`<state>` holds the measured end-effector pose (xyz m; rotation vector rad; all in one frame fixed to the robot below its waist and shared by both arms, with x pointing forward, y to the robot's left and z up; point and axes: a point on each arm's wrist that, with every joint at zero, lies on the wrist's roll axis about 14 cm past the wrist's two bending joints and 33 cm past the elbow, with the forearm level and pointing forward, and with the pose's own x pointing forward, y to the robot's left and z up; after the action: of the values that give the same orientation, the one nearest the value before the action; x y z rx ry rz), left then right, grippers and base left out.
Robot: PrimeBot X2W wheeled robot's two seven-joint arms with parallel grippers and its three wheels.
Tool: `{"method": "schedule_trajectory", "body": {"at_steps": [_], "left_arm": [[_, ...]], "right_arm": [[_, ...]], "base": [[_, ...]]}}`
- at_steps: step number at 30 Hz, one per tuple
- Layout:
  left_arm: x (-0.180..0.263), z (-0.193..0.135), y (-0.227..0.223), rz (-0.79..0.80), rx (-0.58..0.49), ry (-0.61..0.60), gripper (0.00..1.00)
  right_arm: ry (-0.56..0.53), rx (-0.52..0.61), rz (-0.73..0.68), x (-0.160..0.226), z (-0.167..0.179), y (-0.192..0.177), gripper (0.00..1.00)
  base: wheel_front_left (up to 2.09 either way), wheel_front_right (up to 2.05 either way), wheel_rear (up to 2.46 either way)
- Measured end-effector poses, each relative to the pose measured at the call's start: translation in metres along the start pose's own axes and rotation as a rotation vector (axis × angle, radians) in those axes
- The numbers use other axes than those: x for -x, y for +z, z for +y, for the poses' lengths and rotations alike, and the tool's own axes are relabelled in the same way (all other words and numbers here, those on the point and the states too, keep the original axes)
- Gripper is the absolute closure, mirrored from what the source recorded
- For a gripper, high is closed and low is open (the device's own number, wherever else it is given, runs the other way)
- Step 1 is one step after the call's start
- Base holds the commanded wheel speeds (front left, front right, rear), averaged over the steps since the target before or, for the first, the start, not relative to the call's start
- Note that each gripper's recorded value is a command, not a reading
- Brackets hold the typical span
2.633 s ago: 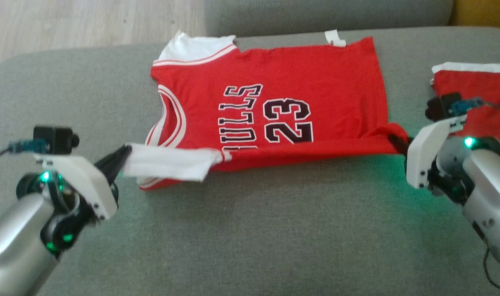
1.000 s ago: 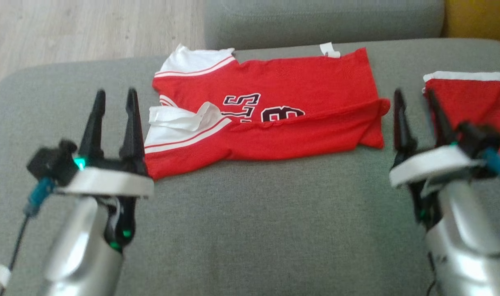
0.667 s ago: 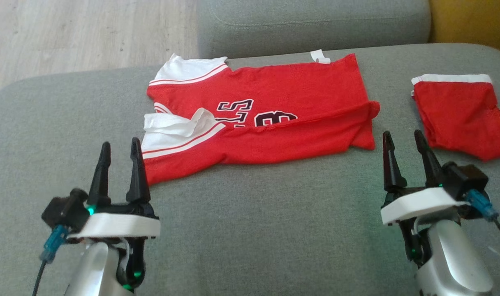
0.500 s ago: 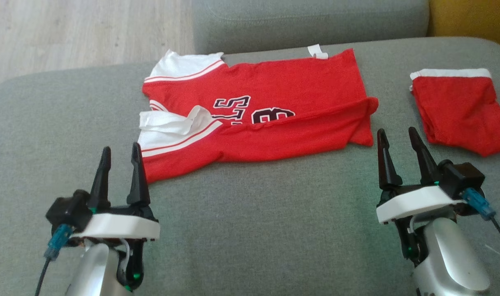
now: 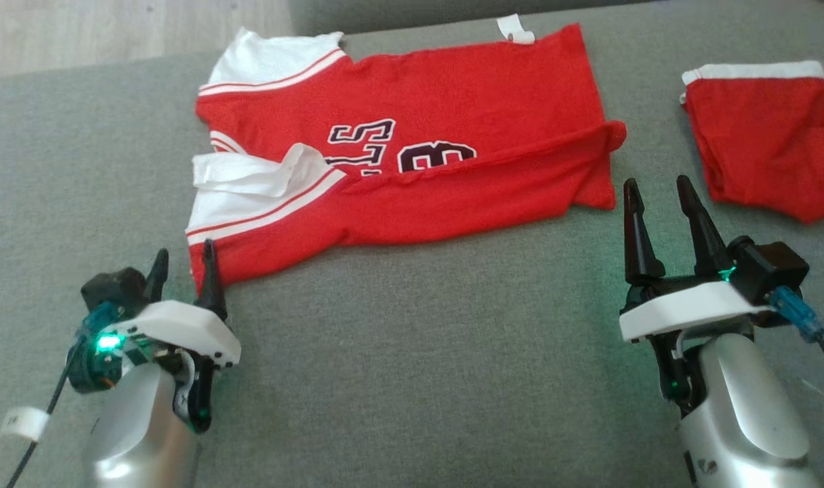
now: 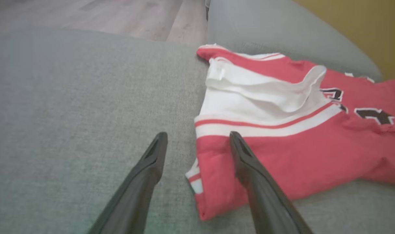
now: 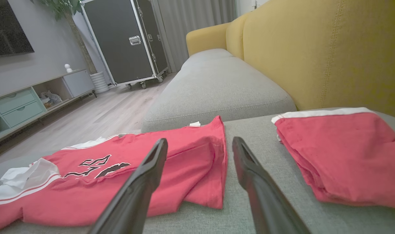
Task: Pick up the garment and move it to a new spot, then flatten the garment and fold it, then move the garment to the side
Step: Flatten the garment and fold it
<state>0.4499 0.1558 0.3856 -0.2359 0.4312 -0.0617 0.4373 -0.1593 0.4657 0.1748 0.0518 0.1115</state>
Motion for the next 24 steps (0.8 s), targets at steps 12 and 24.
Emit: {"method": "schedule_trajectory", "body": {"at_steps": [12, 24], "left_arm": [[-0.027, 0.005, -0.025, 0.175, -0.048, 0.003, 0.0], [-0.034, 0.001, -0.015, 0.175, -0.051, -0.027, 1.0]], "right_arm": [[-0.012, 0.002, -0.001, -0.009, -0.007, -0.001, 0.0], [-0.026, 0.01, 0.006, -0.007, -0.012, -0.002, 0.0]], "base": [[0.0, 0.0, 0.0], [0.0, 0.0, 0.0]]}}
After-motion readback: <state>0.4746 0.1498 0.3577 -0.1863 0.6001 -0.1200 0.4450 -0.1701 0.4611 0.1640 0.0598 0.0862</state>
